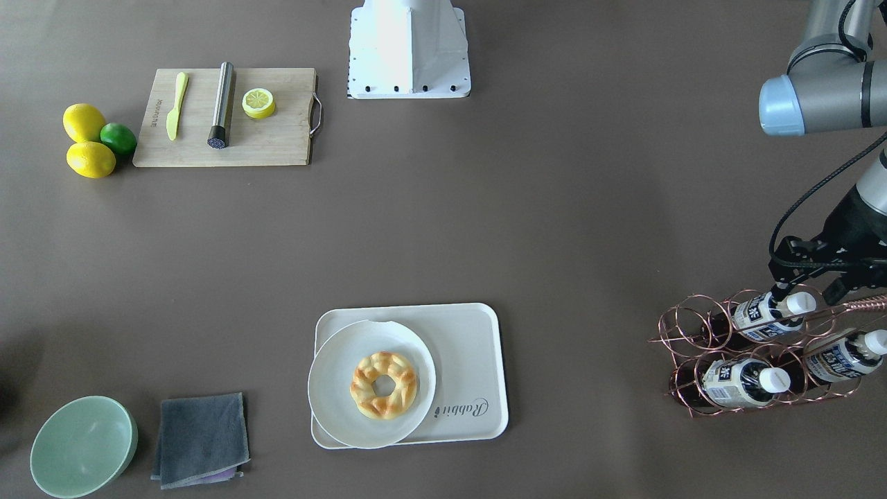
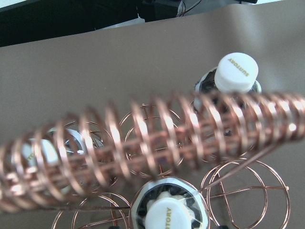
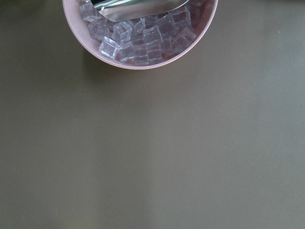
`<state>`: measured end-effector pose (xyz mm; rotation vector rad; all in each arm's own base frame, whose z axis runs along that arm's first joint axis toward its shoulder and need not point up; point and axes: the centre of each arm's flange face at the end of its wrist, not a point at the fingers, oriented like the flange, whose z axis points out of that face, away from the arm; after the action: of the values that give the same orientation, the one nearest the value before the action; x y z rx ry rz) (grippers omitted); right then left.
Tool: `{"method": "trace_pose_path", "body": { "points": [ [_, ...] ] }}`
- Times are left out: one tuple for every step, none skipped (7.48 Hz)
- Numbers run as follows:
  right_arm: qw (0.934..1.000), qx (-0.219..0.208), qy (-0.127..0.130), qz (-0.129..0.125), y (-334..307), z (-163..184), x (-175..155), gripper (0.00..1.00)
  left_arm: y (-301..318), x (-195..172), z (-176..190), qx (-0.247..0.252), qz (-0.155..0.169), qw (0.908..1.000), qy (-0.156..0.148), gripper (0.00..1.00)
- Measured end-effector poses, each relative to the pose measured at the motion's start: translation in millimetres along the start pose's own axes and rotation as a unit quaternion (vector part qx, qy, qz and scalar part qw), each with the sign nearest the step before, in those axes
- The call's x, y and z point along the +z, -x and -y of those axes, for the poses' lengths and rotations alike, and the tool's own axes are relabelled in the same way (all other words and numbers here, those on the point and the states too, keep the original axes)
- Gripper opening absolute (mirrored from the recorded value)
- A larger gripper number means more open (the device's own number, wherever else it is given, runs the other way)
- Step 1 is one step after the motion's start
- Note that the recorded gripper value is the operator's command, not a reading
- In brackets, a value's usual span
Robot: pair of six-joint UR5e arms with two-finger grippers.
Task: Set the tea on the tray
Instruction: 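Reach the left gripper down to a tea bottle in the copper rack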
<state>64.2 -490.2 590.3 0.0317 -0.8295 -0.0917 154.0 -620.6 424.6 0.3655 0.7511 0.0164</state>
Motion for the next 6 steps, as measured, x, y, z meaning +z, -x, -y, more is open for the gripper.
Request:
{"method": "trace_pose_path", "body": {
  "points": [
    [1.0000, 0.000, 0.000, 0.000, 1.5, 1.4, 0.0, 1.00, -0.1, 1.5, 4.5, 0.000, 0.000, 1.0000, -0.001, 0.73],
    [1.0000, 0.000, 0.000, 0.000, 2.7, 2.5, -0.1, 1.00, 0.3, 2.6, 8.7, -0.001, 0.001, 1.0000, -0.002, 0.71],
    [1.0000, -0.002, 0.001, 0.000, 4.4, 3.7, 0.4, 1.00, 2.4, 4.7, 12.8, -0.003, 0.002, 1.0000, -0.001, 0.66],
    [1.0000, -0.003, 0.001, -0.001, 6.0, 4.9, 0.7, 1.00, 5.0, 7.0, 15.0, -0.005, 0.003, 1.0000, -0.002, 0.63],
    [1.0000, -0.004, 0.001, -0.001, 6.7, 5.6, 0.8, 1.00, 6.9, 8.3, 16.0, -0.005, 0.002, 1.0000, -0.004, 0.64],
    [1.0000, -0.004, 0.001, -0.001, 7.2, 5.9, 1.1, 1.00, 7.3, 8.3, 16.4, -0.006, 0.000, 1.0000, -0.006, 0.68]
  ]
}}
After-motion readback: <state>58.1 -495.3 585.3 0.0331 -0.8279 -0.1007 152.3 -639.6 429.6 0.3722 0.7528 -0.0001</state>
